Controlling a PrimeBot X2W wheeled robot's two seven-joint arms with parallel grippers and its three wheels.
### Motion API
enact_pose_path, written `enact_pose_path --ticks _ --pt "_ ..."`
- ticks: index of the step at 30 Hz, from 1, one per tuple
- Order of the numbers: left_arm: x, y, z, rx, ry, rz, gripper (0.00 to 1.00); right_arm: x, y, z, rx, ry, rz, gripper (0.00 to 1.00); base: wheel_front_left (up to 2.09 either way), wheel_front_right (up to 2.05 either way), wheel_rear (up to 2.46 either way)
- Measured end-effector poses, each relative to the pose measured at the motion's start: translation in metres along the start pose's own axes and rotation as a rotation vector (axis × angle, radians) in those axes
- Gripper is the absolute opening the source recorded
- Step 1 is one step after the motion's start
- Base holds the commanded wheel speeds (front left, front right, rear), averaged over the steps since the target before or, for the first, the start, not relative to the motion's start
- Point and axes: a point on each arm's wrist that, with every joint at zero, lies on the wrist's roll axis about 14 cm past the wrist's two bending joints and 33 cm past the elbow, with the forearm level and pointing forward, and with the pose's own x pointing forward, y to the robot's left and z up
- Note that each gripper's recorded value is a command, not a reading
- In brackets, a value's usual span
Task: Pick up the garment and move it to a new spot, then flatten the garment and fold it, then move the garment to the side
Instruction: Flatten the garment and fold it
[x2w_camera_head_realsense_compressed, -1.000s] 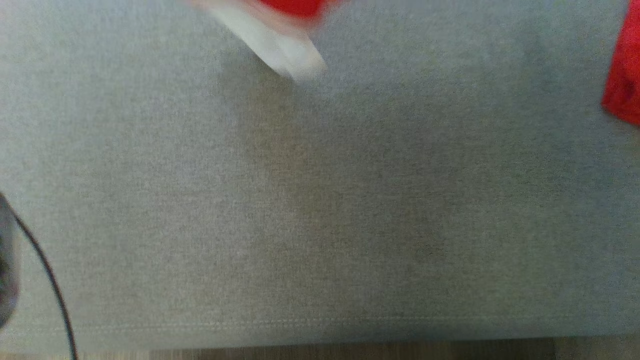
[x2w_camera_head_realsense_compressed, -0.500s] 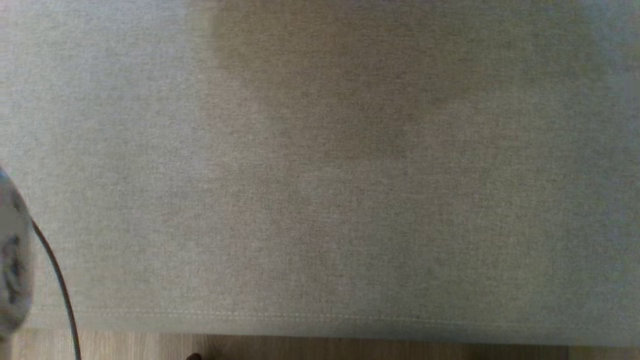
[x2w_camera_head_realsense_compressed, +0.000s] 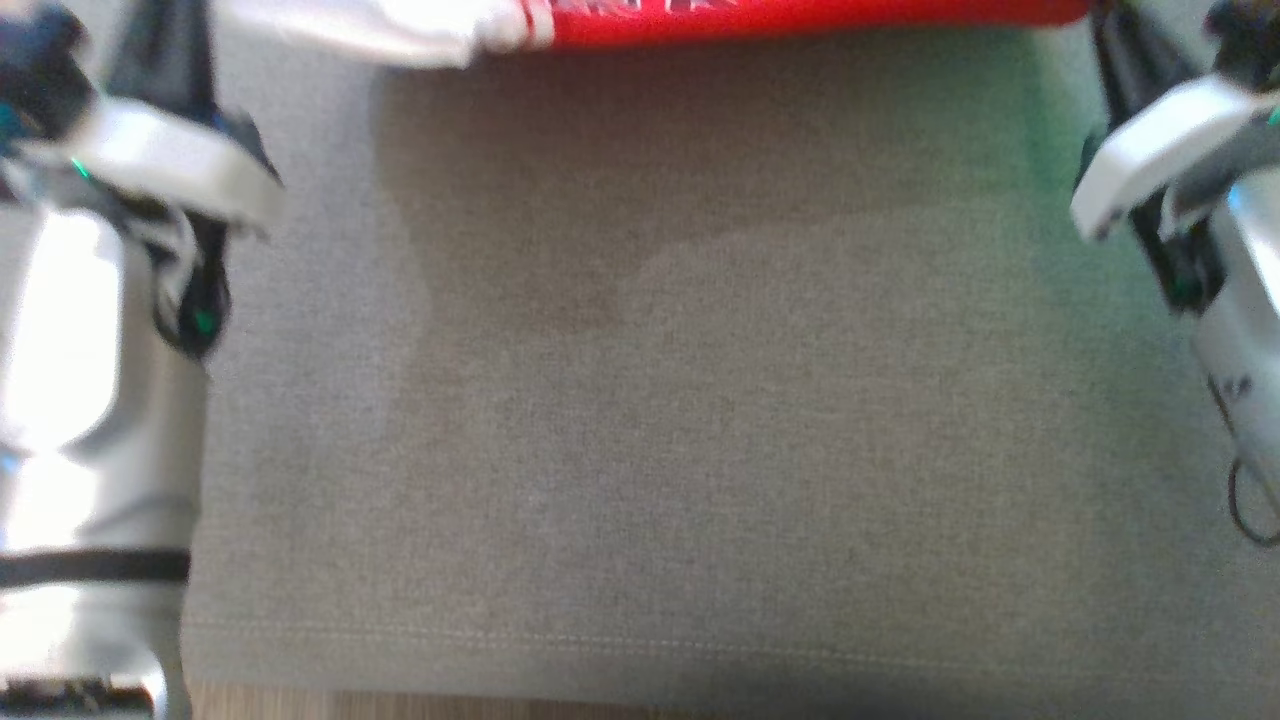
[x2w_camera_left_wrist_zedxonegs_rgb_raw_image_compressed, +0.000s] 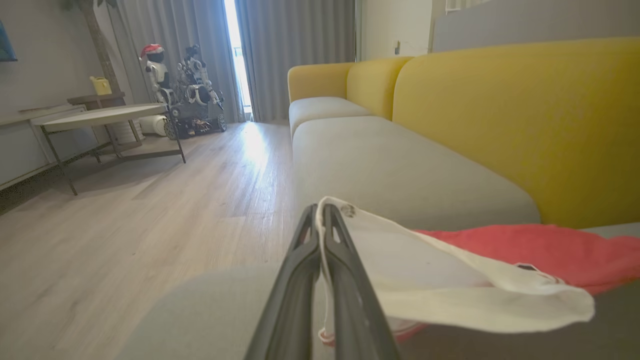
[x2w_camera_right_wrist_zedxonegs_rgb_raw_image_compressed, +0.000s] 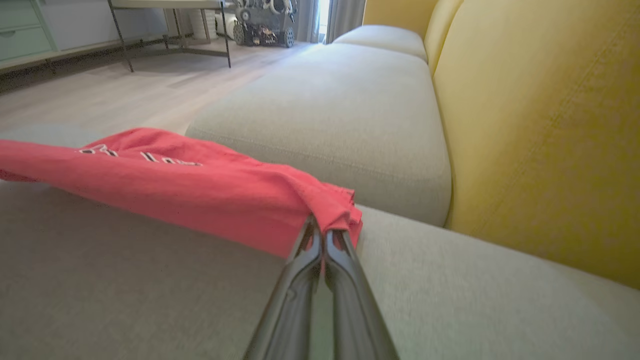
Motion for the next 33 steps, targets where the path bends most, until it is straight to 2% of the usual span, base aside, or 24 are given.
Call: enact_pose_path --ticks 8,18,22,28,33 --pt "-0.070 -0.017 -0.046 0.016 0.187 -0.072 0.00 -0.056 0.019 -0.049 0.011 0.225 0.050 0.00 0.00 0.00 0.00" --pt "-0.126 -0.020 -0.069 0.041 0.306 -0.145 0.00 -0.117 0.043 -0.087 0.057 0.446 0.133 0.00 0.00 0.00 0.00" --pt "-0.148 -0.029 -0.081 0.051 0.374 -0.197 0.00 -0.139 0.050 -0.096 0.077 0.496 0.158 0.00 0.00 0.00 0.00" --pt "-0.183 -0.039 -0.096 -0.002 0.510 -0.255 0.00 -0.158 0.046 -0.097 0.084 0.517 0.157 0.00 0.00 0.00 0.00" --pt "-0.200 -0.037 -0.090 -0.020 0.568 -0.291 0.00 -0.170 0.055 -0.101 0.101 0.557 0.186 0.00 0.00 0.00 0.00"
